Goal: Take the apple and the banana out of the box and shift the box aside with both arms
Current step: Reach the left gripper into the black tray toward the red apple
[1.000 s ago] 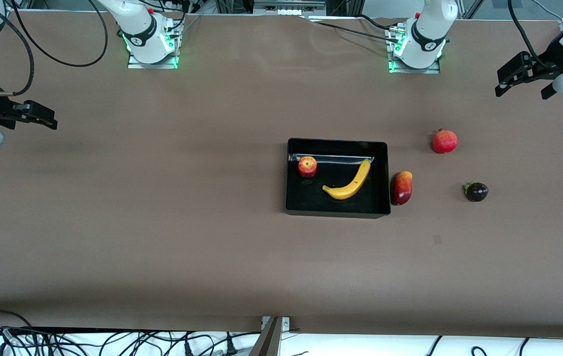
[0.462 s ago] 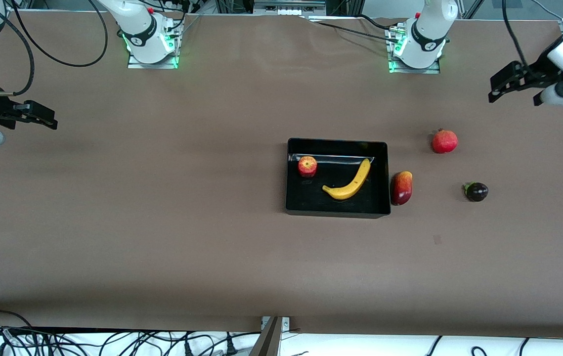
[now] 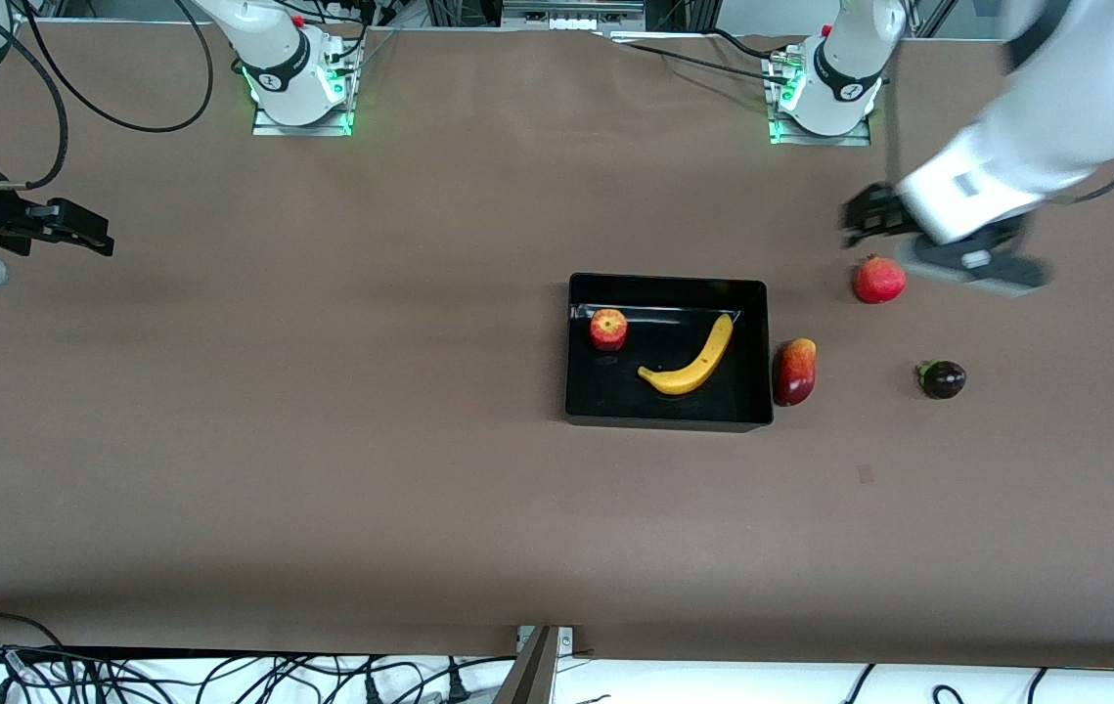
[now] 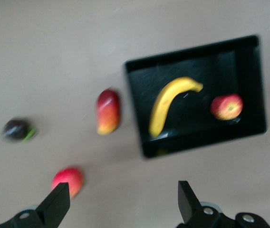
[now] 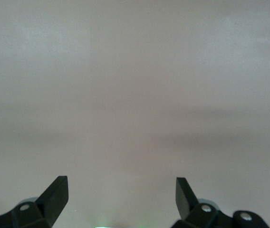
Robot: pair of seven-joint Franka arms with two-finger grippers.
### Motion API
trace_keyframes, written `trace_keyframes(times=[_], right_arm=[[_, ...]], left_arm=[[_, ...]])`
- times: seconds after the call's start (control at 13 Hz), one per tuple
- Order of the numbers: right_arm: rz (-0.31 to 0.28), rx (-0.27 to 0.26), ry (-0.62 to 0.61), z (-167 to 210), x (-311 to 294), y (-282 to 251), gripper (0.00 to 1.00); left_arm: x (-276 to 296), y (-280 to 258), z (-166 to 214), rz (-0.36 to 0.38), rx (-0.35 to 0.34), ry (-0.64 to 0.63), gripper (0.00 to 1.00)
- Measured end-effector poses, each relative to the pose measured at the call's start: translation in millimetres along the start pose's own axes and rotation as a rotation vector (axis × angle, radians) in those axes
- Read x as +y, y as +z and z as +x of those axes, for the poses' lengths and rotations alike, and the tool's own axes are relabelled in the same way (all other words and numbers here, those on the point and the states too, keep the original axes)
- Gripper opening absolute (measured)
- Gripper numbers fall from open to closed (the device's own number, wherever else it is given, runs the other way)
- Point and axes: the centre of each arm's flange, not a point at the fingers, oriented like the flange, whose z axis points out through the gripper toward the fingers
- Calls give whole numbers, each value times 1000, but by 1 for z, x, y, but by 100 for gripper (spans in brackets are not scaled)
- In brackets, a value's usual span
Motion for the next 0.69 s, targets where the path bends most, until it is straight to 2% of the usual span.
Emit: trace_keyframes(times=[0.31,0.69], right_arm=[[0,0,-1,0,0,0,100],[0,1,-1,0,0,0,100]], left_arm=[[88,117,21,-67,48,25,100],[149,251,30,-124,10,3,100]])
